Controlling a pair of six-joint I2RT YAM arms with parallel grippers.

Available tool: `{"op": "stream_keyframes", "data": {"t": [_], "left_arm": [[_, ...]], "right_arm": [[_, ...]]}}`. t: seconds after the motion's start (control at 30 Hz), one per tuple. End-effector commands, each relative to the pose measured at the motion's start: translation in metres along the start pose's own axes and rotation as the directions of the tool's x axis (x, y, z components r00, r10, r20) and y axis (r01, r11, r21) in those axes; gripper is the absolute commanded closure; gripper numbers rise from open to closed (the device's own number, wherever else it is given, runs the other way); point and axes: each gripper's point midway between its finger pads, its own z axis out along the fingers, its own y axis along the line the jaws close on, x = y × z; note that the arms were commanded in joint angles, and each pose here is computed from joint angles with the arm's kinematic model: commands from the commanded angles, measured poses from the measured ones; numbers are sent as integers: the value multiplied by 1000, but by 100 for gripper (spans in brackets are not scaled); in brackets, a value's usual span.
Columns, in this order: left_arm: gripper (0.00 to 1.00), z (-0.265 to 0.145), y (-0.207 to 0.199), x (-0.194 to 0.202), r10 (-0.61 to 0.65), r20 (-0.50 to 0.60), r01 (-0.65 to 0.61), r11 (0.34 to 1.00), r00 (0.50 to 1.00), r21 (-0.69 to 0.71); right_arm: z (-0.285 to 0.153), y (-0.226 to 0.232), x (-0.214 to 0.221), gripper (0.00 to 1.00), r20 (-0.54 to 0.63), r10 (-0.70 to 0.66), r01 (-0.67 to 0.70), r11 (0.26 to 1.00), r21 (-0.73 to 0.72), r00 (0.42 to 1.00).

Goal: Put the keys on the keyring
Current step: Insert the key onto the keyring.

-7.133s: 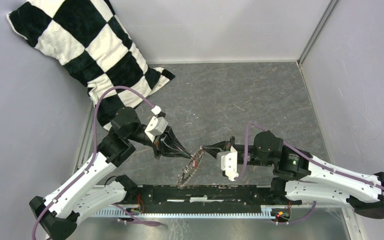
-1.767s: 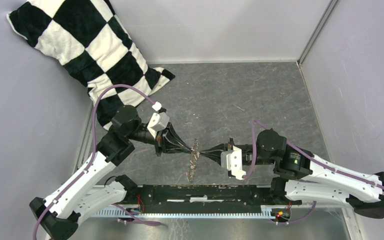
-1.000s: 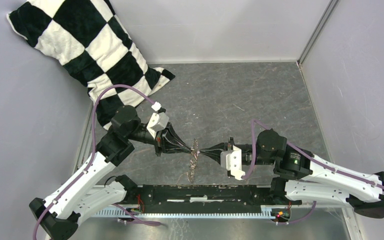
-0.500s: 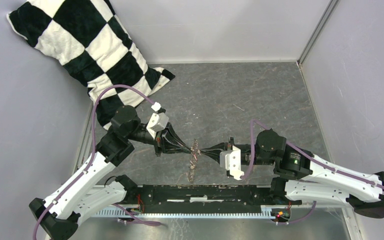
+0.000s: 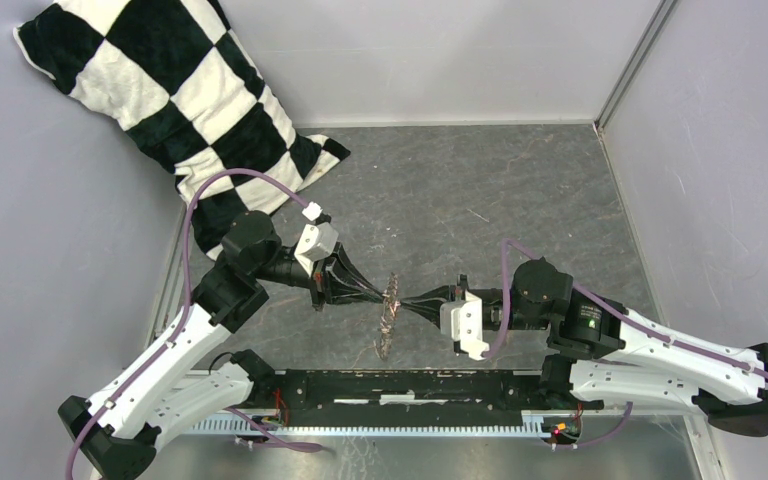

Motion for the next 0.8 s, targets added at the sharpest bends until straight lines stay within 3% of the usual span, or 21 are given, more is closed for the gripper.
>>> {"op": "stream_keyframes", "data": {"t": [0.0,0.27,0.77], "left_arm": [[98,-2,-9,-15,70,30,-71,997,997,28],[98,-3,-16,-14,64,27,-65,996,998,67],[98,0,-3,-23,40,60,-40,999,997,-3]], "right_arm": [[-6,-24,-23,100,47,-34,30,996,89,998],[-8,-28,-15,99,20,-52,50,991,125,998],[-4,-16,-17,100,49,-45,42,997,66,998]]}}
